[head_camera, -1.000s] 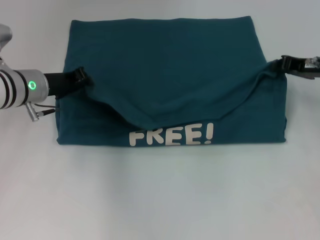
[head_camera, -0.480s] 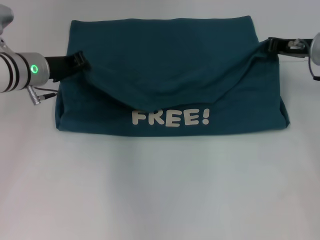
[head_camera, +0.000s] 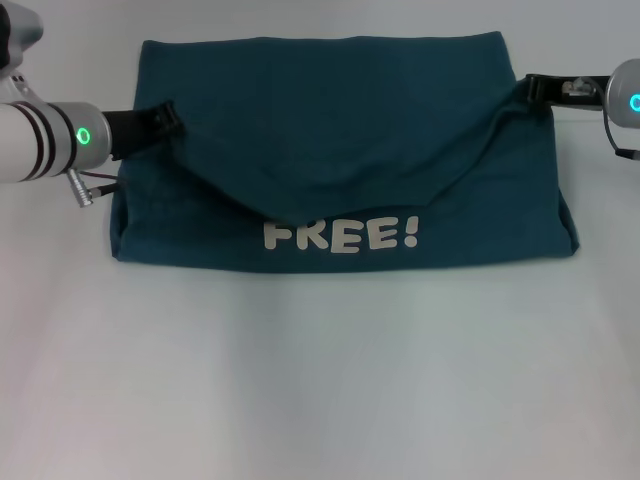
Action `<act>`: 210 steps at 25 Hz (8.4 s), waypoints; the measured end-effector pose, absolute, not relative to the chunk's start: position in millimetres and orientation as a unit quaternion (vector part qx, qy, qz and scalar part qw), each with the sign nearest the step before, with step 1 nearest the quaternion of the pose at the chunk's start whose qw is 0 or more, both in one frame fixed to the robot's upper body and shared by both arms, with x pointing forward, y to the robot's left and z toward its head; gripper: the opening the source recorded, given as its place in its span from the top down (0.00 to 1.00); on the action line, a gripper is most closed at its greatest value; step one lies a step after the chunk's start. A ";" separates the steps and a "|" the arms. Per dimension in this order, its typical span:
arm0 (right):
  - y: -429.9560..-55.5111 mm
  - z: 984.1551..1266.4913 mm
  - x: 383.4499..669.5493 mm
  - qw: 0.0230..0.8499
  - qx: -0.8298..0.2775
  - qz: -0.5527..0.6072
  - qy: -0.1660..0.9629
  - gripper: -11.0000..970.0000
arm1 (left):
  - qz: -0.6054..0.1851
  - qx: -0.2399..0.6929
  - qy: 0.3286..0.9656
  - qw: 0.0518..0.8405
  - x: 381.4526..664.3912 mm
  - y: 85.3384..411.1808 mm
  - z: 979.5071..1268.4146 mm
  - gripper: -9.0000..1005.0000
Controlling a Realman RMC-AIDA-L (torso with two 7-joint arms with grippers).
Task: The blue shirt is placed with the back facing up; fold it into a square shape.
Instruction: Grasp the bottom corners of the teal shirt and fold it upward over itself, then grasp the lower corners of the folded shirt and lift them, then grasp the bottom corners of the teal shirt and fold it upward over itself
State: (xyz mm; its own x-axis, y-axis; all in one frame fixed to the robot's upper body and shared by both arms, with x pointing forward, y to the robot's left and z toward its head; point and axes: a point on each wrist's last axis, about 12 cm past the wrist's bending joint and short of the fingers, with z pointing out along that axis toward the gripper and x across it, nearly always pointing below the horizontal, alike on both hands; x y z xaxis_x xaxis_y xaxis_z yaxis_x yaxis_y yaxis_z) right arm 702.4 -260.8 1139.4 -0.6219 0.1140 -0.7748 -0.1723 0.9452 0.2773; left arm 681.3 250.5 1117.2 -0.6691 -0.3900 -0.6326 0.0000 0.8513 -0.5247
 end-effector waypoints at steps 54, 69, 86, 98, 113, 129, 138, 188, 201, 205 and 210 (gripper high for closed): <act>-365.5 1093.6 547.0 0.373 0.011 0.427 0.823 0.20 | -0.326 -0.128 0.867 0.354 590.9 326.3 1062.7 0.10; -371.6 1092.1 542.1 0.379 0.029 0.430 0.819 0.20 | -0.316 -0.111 0.884 0.328 600.1 306.1 1058.4 0.11; -376.2 1091.7 540.4 0.375 0.033 0.429 0.821 0.20 | -0.305 -0.112 0.887 0.329 599.0 309.9 1059.0 0.51; -401.2 1113.6 562.5 0.295 0.042 0.359 0.885 0.21 | -0.325 -0.091 0.882 0.328 600.9 310.6 1071.4 0.96; -363.6 1127.5 618.2 0.283 0.017 0.276 0.918 0.21 | -0.333 -0.093 0.878 0.332 603.1 307.2 1075.0 0.96; -318.2 1098.7 635.3 0.278 -0.010 0.233 0.932 0.21 | -0.339 -0.096 0.873 0.337 604.5 305.4 1077.0 0.96; -301.1 1090.7 636.8 0.266 -0.015 0.231 0.936 0.27 | -0.340 -0.098 0.872 0.339 605.0 304.9 1077.1 0.96; -360.1 1106.5 586.3 0.191 -0.008 0.292 0.937 0.98 | -0.395 -0.081 0.872 0.277 555.8 330.6 1077.9 0.96; -371.4 1103.2 530.2 0.056 -0.054 0.328 0.941 0.98 | -0.410 -0.020 0.901 0.143 490.7 347.7 1099.7 0.96; -377.1 1100.1 520.1 0.039 -0.056 0.330 0.941 0.98 | -0.416 -0.020 0.903 0.109 477.9 351.1 1097.6 0.96; -382.3 1104.3 527.2 0.078 -0.043 0.334 0.938 0.98 | -0.416 -0.013 0.904 0.103 480.5 352.5 1097.8 0.96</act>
